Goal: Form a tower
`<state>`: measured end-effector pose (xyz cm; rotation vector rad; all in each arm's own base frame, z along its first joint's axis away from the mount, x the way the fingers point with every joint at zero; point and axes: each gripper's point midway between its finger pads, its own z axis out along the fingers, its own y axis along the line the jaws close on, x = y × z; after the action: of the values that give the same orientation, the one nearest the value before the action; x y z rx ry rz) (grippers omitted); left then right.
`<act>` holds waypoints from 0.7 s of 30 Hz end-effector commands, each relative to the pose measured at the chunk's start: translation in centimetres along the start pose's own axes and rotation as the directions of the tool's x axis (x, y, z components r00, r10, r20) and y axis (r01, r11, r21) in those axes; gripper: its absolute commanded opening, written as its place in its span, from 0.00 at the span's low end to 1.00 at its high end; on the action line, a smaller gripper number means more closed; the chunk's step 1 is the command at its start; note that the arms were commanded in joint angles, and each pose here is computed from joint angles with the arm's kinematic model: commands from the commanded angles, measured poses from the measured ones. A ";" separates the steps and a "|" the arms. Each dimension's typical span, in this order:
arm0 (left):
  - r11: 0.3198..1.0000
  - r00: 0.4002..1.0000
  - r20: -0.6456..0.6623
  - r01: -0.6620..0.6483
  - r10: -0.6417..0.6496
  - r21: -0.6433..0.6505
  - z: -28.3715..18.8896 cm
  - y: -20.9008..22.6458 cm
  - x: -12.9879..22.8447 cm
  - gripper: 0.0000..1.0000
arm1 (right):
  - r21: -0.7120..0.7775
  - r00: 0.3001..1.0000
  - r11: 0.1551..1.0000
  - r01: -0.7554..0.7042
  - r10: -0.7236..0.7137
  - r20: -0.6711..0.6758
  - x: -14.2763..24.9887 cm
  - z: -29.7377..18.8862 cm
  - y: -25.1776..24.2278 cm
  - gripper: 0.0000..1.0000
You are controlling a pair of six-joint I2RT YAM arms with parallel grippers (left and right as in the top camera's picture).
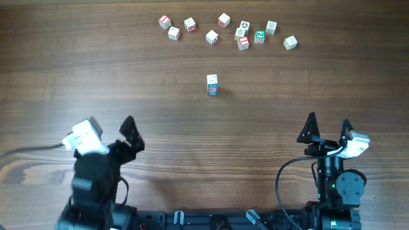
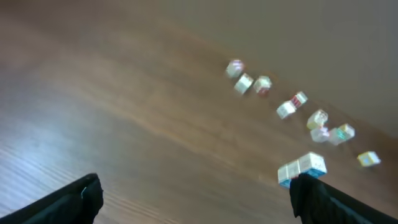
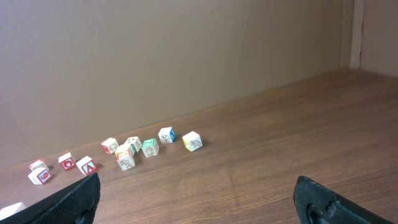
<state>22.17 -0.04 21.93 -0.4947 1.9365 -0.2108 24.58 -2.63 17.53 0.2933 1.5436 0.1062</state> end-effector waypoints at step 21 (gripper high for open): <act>0.925 0.891 0.347 -0.356 0.293 0.133 4.6 1.0 4.3 1.00 | -0.011 1.000 1.000 0.016 -0.016 0.007 -0.2 0.0 0.2 1.00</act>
<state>24.58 -0.64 16.33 -0.1172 1.6326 -0.1385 24.58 -2.63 17.54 0.2933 1.5432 0.1063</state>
